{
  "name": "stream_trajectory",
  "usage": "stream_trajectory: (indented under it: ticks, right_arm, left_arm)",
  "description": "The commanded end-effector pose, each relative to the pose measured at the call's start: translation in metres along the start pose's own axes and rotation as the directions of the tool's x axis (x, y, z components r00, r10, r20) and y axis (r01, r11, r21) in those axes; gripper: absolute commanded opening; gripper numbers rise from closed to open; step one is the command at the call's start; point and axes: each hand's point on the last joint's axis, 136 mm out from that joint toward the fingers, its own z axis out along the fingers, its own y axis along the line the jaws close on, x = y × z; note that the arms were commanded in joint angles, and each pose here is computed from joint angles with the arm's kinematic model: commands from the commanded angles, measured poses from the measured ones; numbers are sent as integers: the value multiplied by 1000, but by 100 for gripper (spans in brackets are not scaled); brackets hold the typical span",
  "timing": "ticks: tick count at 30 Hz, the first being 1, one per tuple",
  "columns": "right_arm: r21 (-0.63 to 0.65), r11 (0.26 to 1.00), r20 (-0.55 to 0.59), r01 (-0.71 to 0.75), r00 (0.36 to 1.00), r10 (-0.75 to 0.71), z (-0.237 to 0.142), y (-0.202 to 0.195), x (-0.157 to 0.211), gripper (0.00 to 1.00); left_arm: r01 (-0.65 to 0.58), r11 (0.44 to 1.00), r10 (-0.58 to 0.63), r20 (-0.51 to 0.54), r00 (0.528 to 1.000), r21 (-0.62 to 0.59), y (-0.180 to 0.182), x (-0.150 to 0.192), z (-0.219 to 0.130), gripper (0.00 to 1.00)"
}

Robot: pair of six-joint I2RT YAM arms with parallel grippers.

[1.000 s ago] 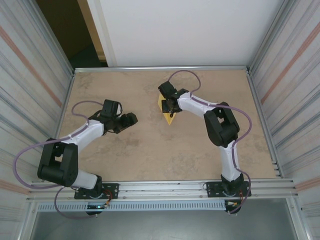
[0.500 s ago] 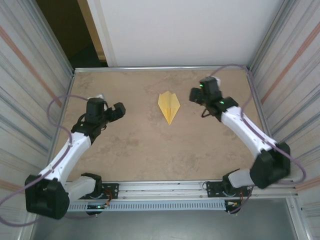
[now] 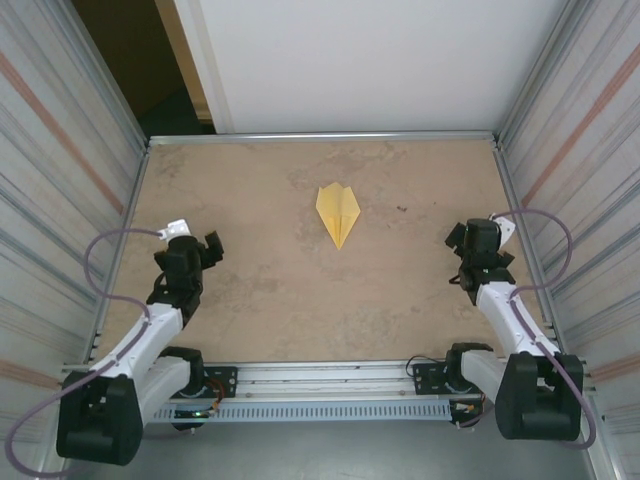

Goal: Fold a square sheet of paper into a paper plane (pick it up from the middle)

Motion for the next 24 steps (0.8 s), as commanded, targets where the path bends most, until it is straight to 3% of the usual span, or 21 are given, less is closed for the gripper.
stream_trajectory:
  ticks: [1, 10, 13, 24]
  right_arm:
    - [-47, 999, 150, 27, 988, -20, 8, 12, -24, 99]
    - [-201, 957, 250, 210, 955, -157, 24, 54, -14, 99]
    - [-274, 931, 262, 240, 950, -168, 26, 69, -10, 99]
    - [-349, 897, 237, 271, 952, -195, 54, 82, 14, 99]
  left_arm:
    - [-49, 999, 46, 129, 991, 22, -2, -23, 10, 99]
    - [-138, 963, 104, 150, 983, 233, -31, -15, 39, 99]
    - [-175, 950, 125, 198, 972, 258, -36, -18, 43, 99]
    - [-191, 925, 155, 131, 979, 327, -50, 4, 68, 99]
